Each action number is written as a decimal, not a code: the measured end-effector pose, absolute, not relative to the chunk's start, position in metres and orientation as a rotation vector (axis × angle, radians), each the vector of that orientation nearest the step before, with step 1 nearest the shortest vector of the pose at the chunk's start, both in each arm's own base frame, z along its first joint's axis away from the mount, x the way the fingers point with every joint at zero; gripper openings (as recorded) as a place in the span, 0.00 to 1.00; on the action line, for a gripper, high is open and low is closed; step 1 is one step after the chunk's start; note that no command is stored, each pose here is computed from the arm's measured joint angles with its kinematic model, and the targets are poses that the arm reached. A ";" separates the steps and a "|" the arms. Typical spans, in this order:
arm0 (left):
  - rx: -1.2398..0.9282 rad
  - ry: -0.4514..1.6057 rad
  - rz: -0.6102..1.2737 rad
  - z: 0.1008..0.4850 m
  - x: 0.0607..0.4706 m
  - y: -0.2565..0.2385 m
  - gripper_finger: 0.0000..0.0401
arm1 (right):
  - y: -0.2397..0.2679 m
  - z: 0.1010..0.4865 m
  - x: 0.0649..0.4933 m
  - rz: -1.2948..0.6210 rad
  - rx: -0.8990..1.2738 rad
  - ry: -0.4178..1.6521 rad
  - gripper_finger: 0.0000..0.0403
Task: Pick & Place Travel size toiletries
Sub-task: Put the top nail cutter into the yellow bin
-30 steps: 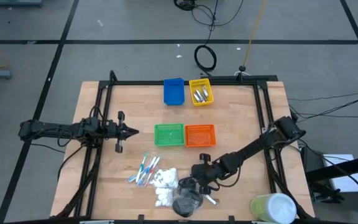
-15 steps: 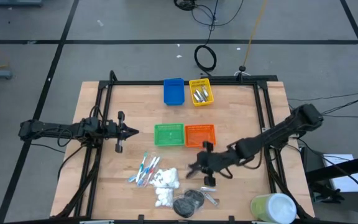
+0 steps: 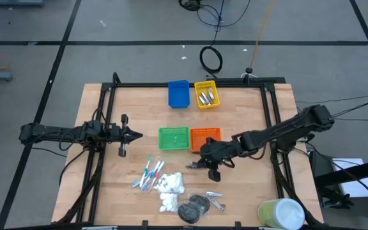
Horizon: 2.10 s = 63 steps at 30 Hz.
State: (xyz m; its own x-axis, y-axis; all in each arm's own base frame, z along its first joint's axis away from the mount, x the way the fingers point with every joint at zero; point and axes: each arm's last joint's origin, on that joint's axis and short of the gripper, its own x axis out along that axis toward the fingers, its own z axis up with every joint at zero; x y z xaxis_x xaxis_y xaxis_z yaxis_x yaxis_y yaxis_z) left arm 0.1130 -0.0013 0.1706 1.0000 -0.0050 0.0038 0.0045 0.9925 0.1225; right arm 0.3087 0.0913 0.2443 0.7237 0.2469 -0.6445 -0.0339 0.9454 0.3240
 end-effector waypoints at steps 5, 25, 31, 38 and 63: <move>0.123 -0.004 -0.004 0.171 0.113 -0.001 0.01 | 0.104 0.221 0.304 0.280 0.320 0.822 0.10; 0.123 -0.004 -0.005 0.171 0.113 -0.001 0.01 | 0.111 0.154 0.289 0.300 0.353 0.793 0.37; 0.123 -0.004 -0.004 0.171 0.113 -0.001 0.01 | 0.109 0.148 0.285 0.253 0.293 0.847 0.44; 0.123 -0.004 -0.004 0.171 0.113 -0.001 0.01 | 0.109 0.148 0.285 0.239 0.209 0.823 0.44; 0.123 -0.004 -0.005 0.171 0.113 -0.001 0.01 | 0.117 0.121 0.296 0.350 0.192 0.822 0.08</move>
State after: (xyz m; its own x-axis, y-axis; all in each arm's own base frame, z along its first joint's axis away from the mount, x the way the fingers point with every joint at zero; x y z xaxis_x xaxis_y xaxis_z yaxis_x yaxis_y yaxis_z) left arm 0.1130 -0.0013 0.1705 1.0000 -0.0048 0.0032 0.0044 0.9924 0.1227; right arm 0.2964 0.1174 0.1208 0.6280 0.3771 -0.6807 -0.2302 0.9256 0.3004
